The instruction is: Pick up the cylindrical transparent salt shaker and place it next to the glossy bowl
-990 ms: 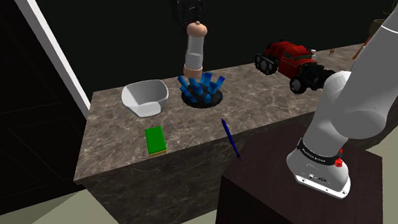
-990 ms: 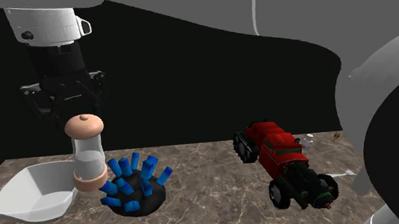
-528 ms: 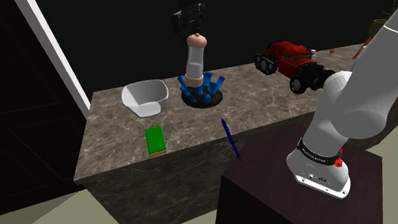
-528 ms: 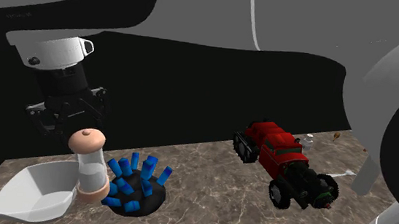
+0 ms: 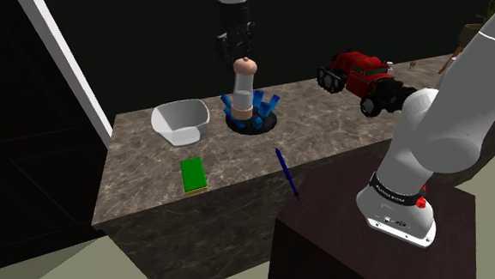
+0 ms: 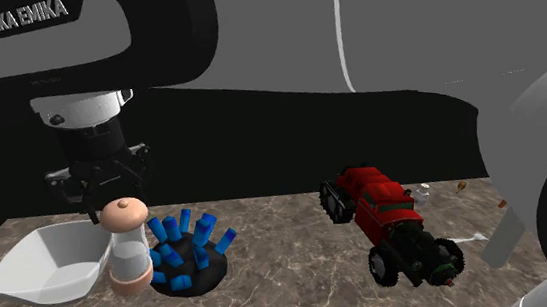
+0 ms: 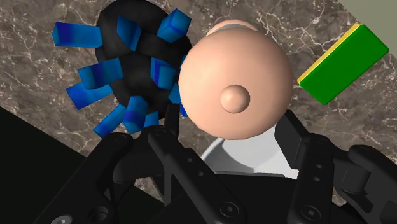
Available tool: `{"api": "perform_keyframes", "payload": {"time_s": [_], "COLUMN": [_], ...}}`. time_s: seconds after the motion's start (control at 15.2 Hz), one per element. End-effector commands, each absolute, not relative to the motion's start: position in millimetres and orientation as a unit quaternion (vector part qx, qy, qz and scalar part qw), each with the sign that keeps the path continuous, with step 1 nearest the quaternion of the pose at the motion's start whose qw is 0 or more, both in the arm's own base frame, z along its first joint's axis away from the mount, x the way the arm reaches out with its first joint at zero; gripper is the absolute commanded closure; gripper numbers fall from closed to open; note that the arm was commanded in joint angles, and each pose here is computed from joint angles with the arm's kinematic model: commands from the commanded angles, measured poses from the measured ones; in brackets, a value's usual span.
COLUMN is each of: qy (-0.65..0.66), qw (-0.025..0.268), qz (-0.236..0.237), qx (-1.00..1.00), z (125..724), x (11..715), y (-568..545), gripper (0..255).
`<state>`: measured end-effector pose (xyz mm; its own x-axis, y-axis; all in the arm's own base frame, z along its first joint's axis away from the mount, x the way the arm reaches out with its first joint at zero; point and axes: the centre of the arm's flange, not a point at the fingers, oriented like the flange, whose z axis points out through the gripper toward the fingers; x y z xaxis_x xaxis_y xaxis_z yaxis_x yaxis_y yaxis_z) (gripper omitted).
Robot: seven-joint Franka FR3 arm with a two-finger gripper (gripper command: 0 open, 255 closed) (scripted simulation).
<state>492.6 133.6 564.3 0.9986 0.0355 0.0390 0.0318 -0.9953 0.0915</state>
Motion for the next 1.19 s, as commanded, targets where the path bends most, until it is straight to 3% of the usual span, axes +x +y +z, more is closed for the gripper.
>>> {"api": "perform_keyframes", "payload": {"time_s": [0.0, 1.12], "qy": [0.017, 0.017], "qw": [0.045, 0.045], "qz": [0.021, 0.021], "qx": [0.999, 0.999], "z": [554, 464], "x": [493, 493], "y": [134, 134], "gripper": [255, 255]}}
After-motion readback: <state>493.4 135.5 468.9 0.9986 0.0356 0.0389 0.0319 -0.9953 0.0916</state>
